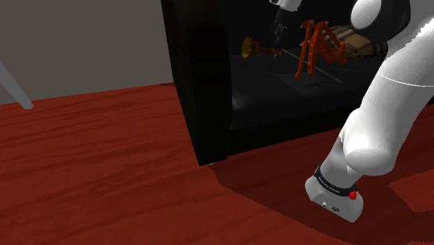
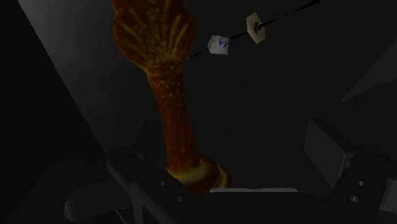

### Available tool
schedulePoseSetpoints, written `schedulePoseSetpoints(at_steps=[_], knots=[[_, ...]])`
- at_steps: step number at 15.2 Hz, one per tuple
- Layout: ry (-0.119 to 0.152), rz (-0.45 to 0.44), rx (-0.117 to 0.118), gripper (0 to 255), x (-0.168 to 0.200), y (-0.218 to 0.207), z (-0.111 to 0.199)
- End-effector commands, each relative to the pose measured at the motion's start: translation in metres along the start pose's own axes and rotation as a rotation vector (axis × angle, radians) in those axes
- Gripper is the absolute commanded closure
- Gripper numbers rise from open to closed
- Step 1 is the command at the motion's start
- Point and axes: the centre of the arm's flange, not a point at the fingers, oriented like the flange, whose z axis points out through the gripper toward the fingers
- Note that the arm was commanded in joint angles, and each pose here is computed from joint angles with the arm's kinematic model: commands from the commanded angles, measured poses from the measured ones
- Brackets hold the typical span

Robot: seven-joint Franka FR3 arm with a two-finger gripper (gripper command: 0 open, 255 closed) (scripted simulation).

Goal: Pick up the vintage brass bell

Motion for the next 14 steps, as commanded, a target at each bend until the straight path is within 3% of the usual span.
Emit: schedulePoseSetpoints(at_steps=[1, 3, 12, 13, 14], knots=[[0.010, -0.068, 0.005, 0, 0.001, 0.026, 0.005], [0.014, -0.108, 0.009, 0, 0.004, 0.044, 0.009], [0.014, -0.108, 0.009, 0, -0.003, 0.041, 0.048], [0.014, -0.108, 0.009, 255, -0.004, 0.042, 0.049], [0.014, -0.108, 0.009, 255, -0.004, 0.042, 0.049]])
